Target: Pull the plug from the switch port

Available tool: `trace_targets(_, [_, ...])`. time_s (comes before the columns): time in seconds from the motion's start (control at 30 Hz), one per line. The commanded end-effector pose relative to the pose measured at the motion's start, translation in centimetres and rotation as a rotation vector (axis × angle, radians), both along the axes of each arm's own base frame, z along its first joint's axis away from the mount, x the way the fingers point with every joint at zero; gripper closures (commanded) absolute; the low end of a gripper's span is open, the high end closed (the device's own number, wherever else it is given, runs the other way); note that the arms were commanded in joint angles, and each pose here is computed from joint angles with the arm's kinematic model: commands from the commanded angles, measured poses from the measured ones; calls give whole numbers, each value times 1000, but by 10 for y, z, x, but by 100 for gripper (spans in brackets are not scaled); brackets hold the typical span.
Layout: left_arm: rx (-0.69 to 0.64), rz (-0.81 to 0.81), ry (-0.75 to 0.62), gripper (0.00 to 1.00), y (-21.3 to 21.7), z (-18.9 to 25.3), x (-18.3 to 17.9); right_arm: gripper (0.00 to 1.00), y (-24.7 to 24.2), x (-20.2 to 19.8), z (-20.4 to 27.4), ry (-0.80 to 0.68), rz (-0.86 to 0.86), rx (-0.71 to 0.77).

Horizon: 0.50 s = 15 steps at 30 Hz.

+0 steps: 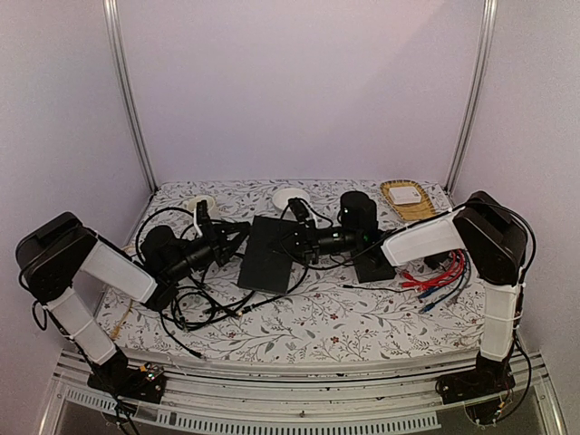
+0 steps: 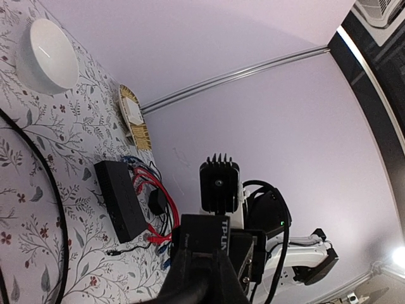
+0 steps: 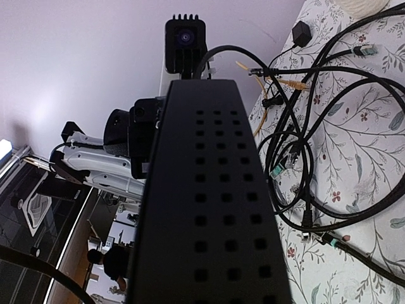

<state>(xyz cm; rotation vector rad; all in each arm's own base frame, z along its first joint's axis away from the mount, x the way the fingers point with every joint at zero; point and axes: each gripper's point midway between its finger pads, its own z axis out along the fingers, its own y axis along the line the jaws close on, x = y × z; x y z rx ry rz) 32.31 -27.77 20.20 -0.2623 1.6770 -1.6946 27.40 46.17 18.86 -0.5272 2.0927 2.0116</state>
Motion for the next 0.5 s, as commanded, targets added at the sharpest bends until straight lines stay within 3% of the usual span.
trace_targets(0.0, [2,192,-19,100,33,8,10,98,-7,-5,11,-19,12,9])
trace_targets(0.1, [-24,294,-25,100,53,14,13,98,-17,-6,6,-8,6,24])
trace_targets(0.47, [-82,391,-53,100,72,24,16,98,-40,-2,0,47,-37,42])
